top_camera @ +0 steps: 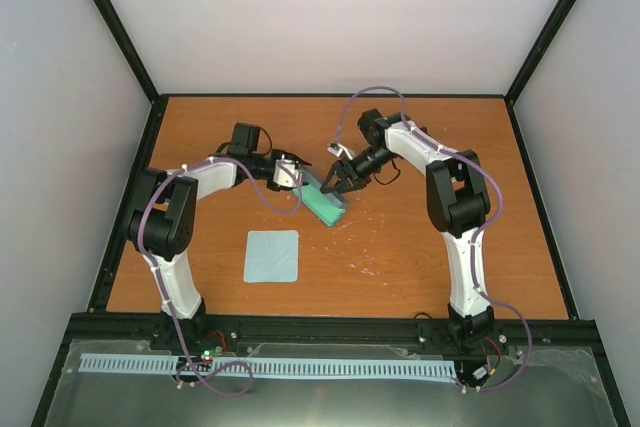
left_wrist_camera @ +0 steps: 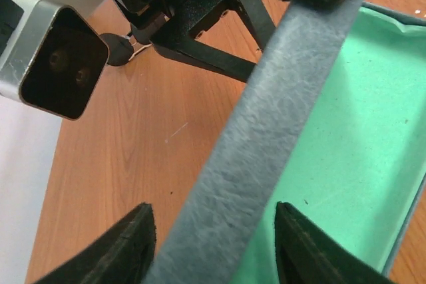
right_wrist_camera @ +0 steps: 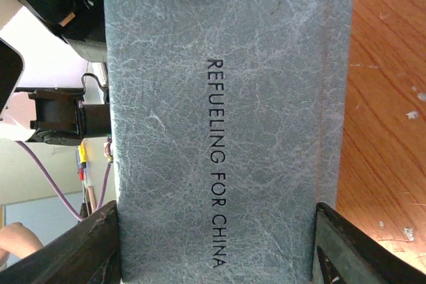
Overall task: Organize the sunglasses
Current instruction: Open the sunglasses case.
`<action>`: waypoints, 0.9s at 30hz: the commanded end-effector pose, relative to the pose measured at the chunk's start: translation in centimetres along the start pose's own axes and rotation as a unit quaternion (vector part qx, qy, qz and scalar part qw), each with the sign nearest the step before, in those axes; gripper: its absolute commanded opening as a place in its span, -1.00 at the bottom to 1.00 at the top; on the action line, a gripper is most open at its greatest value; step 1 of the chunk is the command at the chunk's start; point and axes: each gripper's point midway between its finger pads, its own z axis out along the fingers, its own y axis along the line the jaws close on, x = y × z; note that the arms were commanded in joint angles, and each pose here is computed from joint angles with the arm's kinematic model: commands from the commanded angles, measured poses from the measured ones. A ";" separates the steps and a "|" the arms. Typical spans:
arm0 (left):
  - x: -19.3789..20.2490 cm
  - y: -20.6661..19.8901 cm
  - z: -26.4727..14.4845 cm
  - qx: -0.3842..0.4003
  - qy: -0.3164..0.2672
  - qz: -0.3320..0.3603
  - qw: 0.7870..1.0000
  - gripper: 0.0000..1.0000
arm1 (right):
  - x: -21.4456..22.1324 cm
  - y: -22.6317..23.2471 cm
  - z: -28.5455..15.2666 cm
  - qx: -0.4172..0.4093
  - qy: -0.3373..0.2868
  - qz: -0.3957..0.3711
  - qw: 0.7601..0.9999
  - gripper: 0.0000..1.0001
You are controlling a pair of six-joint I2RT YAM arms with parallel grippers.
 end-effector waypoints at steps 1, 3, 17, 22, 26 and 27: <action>-0.4 -0.6 0.6 0.017 -0.014 0.015 1.000 -0.11 | -0.5 1.8 -0.3 -0.007 -0.002 -0.024 1.000 -0.94; -0.4 -0.5 0.6 0.016 -0.014 0.009 1.000 -0.32 | -0.4 1.8 -0.3 -0.004 0.000 -0.025 1.000 -0.94; 1.7 2.7 0.6 -0.046 0.042 -0.133 0.989 -0.99 | -3.9 -6.3 -8.0 0.253 -0.109 0.053 0.960 0.09; 5.3 3.8 1.3 -0.079 0.113 -0.219 0.966 -0.99 | -4.0 -9.9 -18.2 0.482 -0.214 0.119 0.841 0.10; 7.0 4.8 1.1 -0.102 0.156 -0.241 0.953 -0.99 | -4.5 -9.7 -19.8 0.503 -0.257 0.114 0.818 0.10; 7.3 5.0 1.1 -0.106 0.166 -0.241 0.951 -0.99 | -4.4 -10.0 -19.9 0.510 -0.261 0.117 0.811 0.10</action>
